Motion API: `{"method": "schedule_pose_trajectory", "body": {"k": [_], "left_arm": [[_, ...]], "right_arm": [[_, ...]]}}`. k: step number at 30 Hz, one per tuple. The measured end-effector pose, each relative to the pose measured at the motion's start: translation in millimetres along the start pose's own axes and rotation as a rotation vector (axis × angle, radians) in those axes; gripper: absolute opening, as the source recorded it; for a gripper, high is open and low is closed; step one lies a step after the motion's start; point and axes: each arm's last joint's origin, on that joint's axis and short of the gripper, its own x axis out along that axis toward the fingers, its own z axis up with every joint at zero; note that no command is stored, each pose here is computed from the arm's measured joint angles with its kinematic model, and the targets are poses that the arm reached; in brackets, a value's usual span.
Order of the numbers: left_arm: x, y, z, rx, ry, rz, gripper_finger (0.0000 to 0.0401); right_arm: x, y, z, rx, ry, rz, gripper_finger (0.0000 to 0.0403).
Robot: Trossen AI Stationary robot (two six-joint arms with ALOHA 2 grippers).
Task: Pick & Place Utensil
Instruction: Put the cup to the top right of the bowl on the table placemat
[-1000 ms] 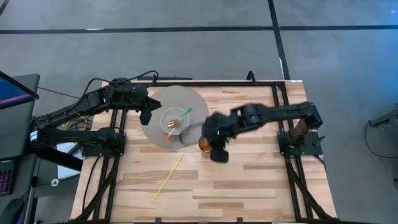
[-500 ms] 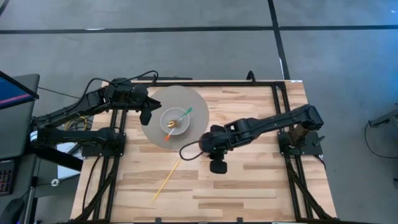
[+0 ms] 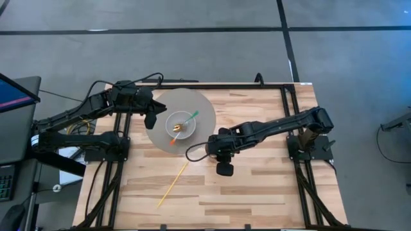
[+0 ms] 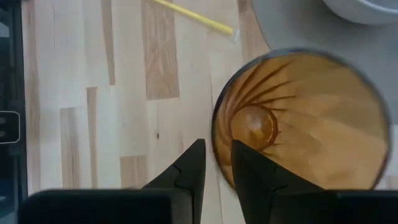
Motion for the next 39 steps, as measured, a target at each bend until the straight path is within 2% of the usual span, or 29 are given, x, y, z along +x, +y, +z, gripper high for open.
{"method": "schedule_pose_trajectory", "body": {"k": [16, 27, 39], "left_arm": [[0, 0, 0, 0.000, 0.000, 0.000, 0.0072], [0, 0, 0, 0.000, 0.001, 0.000, 0.0072], [0, 0, 0, -0.001, 0.000, 0.000, 0.0072]], "right_arm": [[2, 0, 2, 0.002, -0.017, 0.004, 0.0070], [40, -2, 5, 0.014, 0.062, 0.036, 0.0070], [34, -12, 8, 0.037, 0.079, 0.014, 0.0059]]}}
